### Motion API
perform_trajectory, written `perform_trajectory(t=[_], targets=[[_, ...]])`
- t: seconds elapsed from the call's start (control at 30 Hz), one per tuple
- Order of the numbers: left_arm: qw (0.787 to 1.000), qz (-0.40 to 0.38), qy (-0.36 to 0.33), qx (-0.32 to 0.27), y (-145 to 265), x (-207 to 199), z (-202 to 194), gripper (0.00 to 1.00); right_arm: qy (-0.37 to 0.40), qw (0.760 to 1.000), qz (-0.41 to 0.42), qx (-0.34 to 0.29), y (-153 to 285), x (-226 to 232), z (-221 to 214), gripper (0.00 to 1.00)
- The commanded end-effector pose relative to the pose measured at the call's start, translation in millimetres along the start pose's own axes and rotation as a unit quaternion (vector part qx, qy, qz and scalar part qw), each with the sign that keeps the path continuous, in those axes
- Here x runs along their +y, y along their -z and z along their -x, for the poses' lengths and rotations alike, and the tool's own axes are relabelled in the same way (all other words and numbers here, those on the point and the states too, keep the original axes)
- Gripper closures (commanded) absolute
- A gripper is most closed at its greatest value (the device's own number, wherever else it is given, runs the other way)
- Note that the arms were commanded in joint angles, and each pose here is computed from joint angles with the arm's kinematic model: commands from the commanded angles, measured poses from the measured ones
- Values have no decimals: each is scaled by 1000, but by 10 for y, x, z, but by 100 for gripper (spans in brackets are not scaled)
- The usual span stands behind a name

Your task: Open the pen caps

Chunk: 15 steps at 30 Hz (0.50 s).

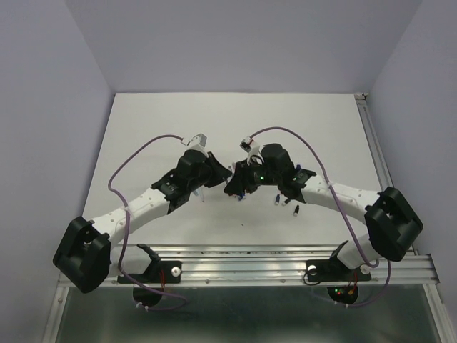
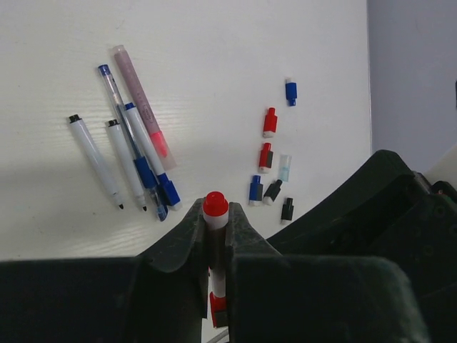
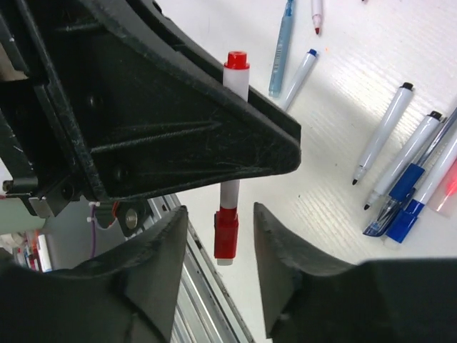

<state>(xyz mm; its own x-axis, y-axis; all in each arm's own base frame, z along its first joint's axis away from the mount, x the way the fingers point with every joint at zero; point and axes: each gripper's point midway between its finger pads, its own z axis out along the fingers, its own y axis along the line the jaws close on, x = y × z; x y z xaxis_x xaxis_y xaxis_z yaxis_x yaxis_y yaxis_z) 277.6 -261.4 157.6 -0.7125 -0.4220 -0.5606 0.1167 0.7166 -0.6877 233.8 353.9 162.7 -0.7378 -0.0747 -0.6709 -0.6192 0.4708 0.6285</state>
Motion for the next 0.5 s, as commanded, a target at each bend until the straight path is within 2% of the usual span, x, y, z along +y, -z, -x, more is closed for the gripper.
perform_trajectory(t=[0.0, 0.17, 0.2, 0.23, 0.27, 0.37, 0.47], targets=[[1000, -4, 7, -20, 39, -42, 94, 100, 25, 1000, 9, 5, -81, 78, -11, 49], [999, -11, 16, -36, 97, -96, 166, 100, 22, 1000, 7, 19, -184, 58, -58, 49], [999, -12, 19, -37, 104, -105, 172, 100, 22, 1000, 6, 21, -201, 46, -70, 54], [998, -5, 20, -53, 114, -89, 234, 100, 21, 999, 5, 27, -222, 41, -110, 71], [998, -4, 21, -57, 121, -93, 256, 100, 20, 999, 5, 28, -225, 42, -129, 80], [996, 16, 17, -88, 132, -70, 414, 100, 30, 999, 18, 29, -209, 154, -211, 99], [990, 61, 4, -129, 124, 42, 702, 100, 35, 998, 28, 52, -169, 278, -523, 99]])
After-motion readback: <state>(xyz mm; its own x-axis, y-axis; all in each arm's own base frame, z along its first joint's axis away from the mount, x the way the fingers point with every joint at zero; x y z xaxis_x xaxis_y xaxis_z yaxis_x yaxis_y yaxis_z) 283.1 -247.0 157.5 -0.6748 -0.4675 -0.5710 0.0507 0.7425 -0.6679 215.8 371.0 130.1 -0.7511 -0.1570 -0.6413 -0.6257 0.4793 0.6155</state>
